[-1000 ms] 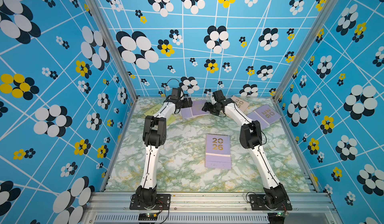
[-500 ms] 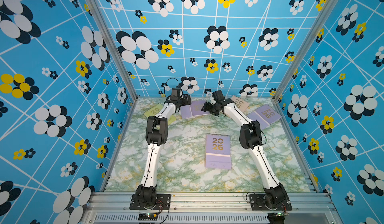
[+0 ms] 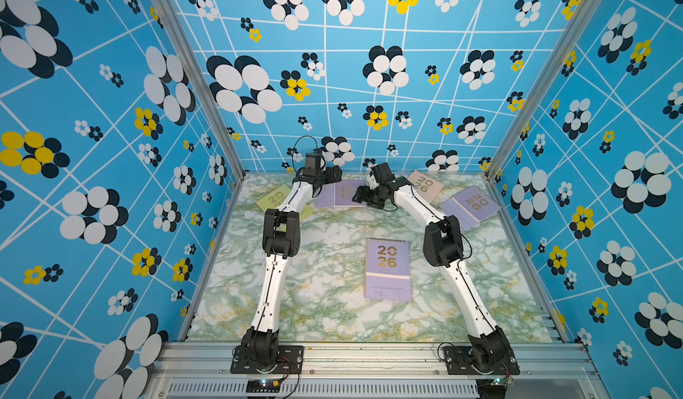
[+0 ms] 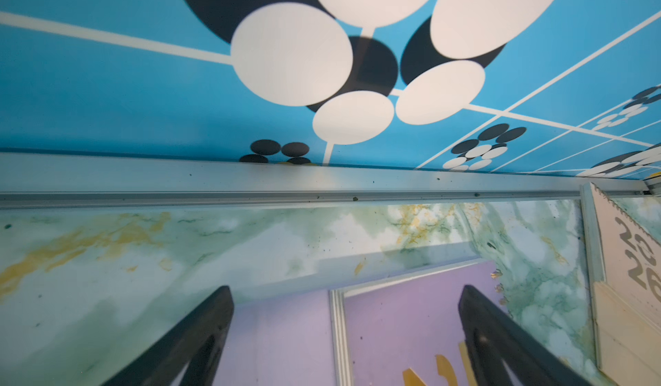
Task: Stack the calendars
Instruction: Move the calendar to the center of the board.
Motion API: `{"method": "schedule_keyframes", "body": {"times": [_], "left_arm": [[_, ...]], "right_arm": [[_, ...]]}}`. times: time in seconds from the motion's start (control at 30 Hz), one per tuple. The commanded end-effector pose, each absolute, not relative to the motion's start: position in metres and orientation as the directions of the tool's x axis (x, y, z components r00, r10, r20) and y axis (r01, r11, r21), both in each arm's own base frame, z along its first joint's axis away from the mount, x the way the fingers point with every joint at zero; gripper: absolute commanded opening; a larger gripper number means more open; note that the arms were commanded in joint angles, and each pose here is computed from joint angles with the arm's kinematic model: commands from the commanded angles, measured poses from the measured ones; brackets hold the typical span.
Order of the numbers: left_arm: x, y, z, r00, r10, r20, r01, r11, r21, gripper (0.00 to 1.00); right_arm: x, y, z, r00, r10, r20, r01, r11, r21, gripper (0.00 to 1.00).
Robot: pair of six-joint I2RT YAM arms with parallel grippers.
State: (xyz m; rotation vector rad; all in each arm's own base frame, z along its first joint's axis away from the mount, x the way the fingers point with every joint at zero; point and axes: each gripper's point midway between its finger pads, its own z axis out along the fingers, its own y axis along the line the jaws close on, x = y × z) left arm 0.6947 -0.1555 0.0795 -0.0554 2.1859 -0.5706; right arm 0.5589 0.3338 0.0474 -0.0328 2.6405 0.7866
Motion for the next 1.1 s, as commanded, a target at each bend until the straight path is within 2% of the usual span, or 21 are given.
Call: {"method": "schedule_keyframes", "body": {"times": [0.0,0.3,0.4,0.77,1.07], "left_arm": [[0.688,-0.152,0.057,-0.699,-0.247,-0.671,0.128,0.88,-0.457,1.0],[0.667,-0.156,0.041,-0.779,-0.223,-0.586,0.109,0.872,-0.477,0.98],[0.659,-0.155,0.036,-0.798,-0.222,-0.56,0.095,0.871,-0.481,0.97],[0.635,-0.156,0.025,-0.835,-0.216,-0.505,0.072,0.869,-0.49,0.95],[0.622,-0.16,0.02,-0.855,-0.203,-0.478,0.067,0.87,-0.489,0.94]], "right_arm": [[0.541,0.338,0.059,-0.94,0.055,-0.335,-0.14,0.837,0.529,0.79],[0.533,0.349,0.071,-0.938,0.041,-0.345,-0.162,0.827,0.539,0.77],[0.534,0.343,0.072,-0.938,0.071,-0.338,-0.125,0.844,0.522,0.77],[0.554,0.315,0.077,-0.915,0.162,-0.369,-0.045,0.87,0.492,0.75],[0.576,0.325,0.068,-0.908,0.19,-0.373,-0.053,0.832,0.553,0.72]]}}
